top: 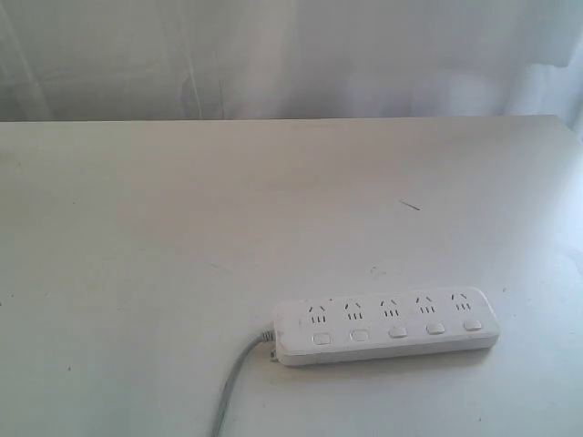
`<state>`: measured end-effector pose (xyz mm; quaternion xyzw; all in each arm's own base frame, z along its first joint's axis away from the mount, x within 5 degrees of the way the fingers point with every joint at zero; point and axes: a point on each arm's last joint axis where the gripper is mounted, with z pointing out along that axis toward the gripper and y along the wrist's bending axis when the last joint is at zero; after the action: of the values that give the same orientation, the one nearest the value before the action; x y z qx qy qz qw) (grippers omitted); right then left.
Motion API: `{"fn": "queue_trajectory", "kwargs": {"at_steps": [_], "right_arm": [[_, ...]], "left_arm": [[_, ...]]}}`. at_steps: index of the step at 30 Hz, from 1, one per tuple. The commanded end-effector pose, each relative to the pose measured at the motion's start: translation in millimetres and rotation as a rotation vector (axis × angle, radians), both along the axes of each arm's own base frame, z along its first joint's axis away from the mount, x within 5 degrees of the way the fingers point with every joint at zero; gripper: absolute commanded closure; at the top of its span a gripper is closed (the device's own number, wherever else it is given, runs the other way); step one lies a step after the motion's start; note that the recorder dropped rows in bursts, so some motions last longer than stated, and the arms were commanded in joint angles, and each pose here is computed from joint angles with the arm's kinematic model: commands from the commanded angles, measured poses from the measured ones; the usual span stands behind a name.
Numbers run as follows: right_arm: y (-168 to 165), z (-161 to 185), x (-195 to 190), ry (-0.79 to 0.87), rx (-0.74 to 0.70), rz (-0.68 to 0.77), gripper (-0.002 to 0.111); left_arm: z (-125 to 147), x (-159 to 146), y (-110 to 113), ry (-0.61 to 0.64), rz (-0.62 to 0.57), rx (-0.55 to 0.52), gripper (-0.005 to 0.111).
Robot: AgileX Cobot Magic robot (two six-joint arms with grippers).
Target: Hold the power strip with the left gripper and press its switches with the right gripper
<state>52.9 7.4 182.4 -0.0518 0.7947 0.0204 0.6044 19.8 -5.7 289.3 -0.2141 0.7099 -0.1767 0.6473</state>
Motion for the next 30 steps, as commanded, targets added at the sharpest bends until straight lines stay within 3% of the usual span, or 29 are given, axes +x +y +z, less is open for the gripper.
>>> {"fn": "queue_trajectory", "kwargs": {"at_steps": [1, 2, 5, 8, 12, 15, 24, 30], "right_arm": [[-0.1, -0.9, 0.0, -0.008, 0.001, 0.001, 0.108], [-0.1, -0.9, 0.0, -0.008, 0.001, 0.001, 0.108], [-0.1, -0.9, 0.0, -0.008, 0.001, 0.001, 0.108], [-0.1, -0.9, 0.0, -0.008, 0.001, 0.001, 0.108], [-0.1, -0.9, 0.0, -0.008, 0.001, 0.001, 0.108], [-0.1, -0.9, 0.0, -0.008, 0.001, 0.001, 0.108], [-0.1, -0.9, 0.0, -0.008, 0.001, 0.001, 0.108], [-0.1, -0.9, 0.0, -0.008, 0.001, 0.001, 0.108]], "left_arm": [[33.8, 1.9, 10.5, -0.390, 0.146, 0.326, 0.107], [38.3, 4.7, 9.8, -0.431, 0.142, 0.356, 0.107], [46.9, 21.7, 8.7, -0.452, 0.097, 0.306, 0.107], [53.3, 41.3, 3.5, -0.424, 0.022, 0.447, 0.107], [66.9, 65.7, -22.5, -0.464, -0.277, 0.622, 0.107], [74.5, 81.4, -33.1, -0.430, -0.426, 0.656, 0.107], [73.8, 103.1, -36.1, -0.314, -0.518, 0.786, 0.107], [76.5, 103.3, -35.7, -0.358, -0.495, 0.870, 0.107]]}}
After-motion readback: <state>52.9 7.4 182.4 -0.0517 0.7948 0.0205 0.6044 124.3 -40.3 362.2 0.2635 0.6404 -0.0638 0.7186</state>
